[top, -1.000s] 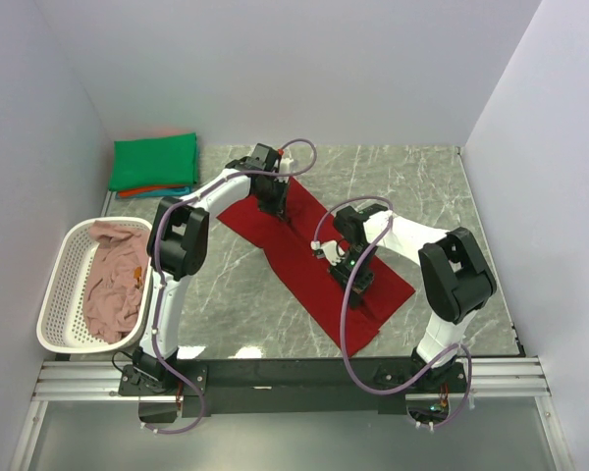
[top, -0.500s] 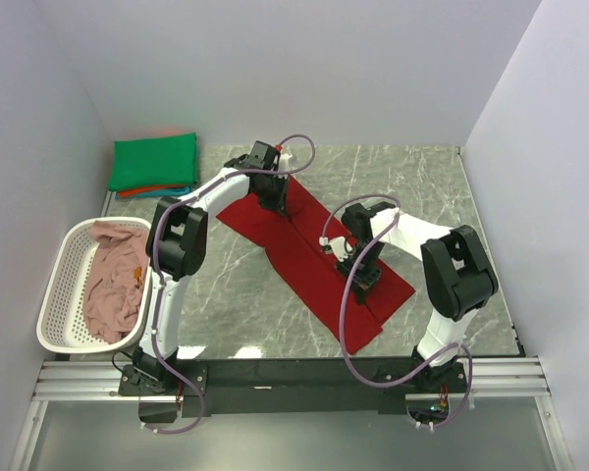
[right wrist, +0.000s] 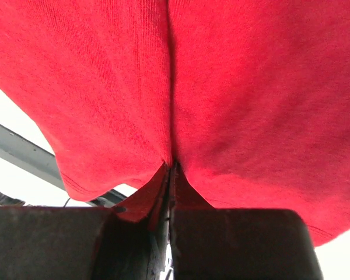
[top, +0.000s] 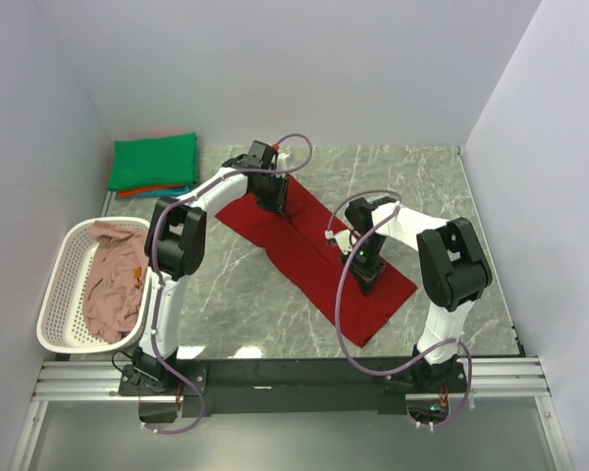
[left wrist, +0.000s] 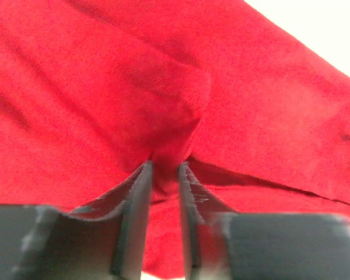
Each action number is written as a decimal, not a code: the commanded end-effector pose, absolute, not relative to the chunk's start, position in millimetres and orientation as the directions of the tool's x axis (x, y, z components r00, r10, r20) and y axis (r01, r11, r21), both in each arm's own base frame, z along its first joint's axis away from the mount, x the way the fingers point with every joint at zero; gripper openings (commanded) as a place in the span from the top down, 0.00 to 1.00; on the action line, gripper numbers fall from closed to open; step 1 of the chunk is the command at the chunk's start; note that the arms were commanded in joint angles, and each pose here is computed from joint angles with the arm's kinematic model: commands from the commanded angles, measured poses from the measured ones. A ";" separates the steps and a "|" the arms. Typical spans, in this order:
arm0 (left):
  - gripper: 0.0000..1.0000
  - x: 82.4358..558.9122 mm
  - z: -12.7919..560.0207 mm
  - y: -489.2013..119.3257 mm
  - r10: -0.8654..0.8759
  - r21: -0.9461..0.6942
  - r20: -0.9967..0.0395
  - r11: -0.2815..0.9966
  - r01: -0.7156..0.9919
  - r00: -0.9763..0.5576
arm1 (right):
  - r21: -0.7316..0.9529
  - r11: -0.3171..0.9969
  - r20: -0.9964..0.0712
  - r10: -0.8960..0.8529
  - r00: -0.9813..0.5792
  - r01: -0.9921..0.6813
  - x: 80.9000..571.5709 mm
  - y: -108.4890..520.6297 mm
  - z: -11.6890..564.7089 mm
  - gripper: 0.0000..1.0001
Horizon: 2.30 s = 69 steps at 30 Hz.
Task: Fold and stack the t-shirts
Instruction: Fold the tshirt
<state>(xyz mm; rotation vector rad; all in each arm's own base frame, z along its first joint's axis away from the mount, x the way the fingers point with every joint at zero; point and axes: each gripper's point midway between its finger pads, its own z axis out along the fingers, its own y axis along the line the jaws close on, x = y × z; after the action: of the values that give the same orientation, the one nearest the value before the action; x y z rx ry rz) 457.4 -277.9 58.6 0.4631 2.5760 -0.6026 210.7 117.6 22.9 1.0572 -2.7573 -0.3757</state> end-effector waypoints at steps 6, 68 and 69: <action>0.55 451.9 132.9 -216.3 0.140 -0.356 -0.578 0.843 0.403 -0.804 | 0.202 0.718 -0.106 -0.659 -0.744 -0.665 234.5 123.6 83.2 0.71; 0.57 465.6 92.0 -197.5 0.149 -0.284 -0.515 0.900 0.331 -0.844 | 0.276 0.684 0.089 -0.718 -0.691 -0.675 252.7 136.7 22.9 0.94; 0.57 465.3 90.7 -196.4 0.153 -0.278 -0.512 0.901 0.332 -0.845 | 0.295 0.685 0.120 -0.718 -0.686 -0.666 242.1 134.9 17.0 0.94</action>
<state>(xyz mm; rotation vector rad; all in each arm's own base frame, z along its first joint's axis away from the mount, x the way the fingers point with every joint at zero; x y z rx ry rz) 462.8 -207.8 91.5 0.4036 2.5563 -0.4959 257.3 137.4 23.3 1.1130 -2.7219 -0.3642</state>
